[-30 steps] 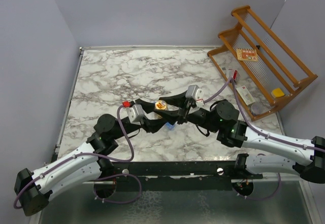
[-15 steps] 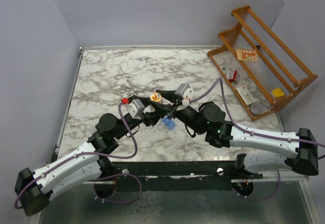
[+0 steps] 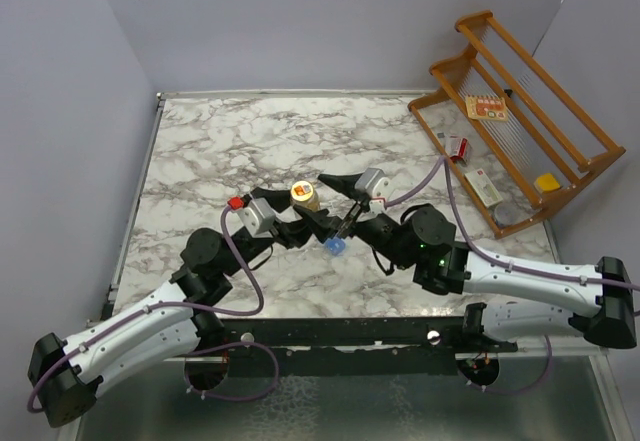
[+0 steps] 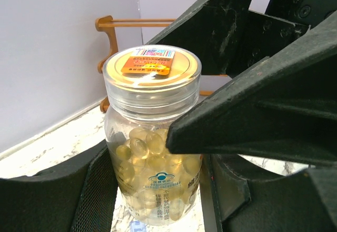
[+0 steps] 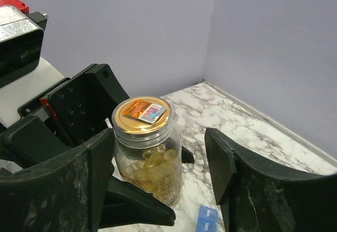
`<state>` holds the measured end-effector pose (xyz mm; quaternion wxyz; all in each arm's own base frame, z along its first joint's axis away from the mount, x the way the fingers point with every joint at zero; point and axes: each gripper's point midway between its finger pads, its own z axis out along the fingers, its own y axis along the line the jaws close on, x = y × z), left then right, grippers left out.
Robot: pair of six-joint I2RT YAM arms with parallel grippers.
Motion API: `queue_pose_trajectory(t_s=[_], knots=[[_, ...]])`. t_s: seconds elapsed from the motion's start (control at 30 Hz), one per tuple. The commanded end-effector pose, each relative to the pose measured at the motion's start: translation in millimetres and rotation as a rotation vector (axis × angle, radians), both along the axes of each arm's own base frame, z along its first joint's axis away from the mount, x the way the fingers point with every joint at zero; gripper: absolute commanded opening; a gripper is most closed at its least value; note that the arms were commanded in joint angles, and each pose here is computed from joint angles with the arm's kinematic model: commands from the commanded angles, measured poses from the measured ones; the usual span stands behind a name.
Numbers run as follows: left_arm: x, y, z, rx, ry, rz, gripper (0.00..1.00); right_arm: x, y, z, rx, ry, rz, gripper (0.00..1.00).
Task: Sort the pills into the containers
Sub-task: Screw the lid of the pill bottle onto the pill bottle.
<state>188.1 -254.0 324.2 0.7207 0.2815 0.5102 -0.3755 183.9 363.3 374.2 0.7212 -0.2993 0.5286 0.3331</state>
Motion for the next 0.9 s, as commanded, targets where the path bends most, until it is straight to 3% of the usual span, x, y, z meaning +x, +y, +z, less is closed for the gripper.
queue_pose_trajectory(t_s=[0.0, 0.3, 0.4, 0.57, 0.87], knots=[[-9, 6, 22, -0.076, -0.048, -0.02, 0.0, -8, -13, 27, 0.025, -0.027, 0.018, 0.7], [-20, -5, 11, -0.018, -0.027, -0.102, 0.0, -55, -61, 66, 0.069, -0.036, 0.182, 0.71], [-32, -18, 5, 0.031, -0.035, -0.2, 0.0, -72, -74, 72, 0.068, -0.036, 0.248, 0.72], [-69, -41, -2, 0.101, -0.051, -0.459, 0.0, -89, -78, 65, 0.044, -0.048, 0.328, 0.7], [-112, -38, 11, 0.118, -0.126, -0.68, 0.0, -112, -60, 27, -0.081, -0.073, 0.486, 0.67]])
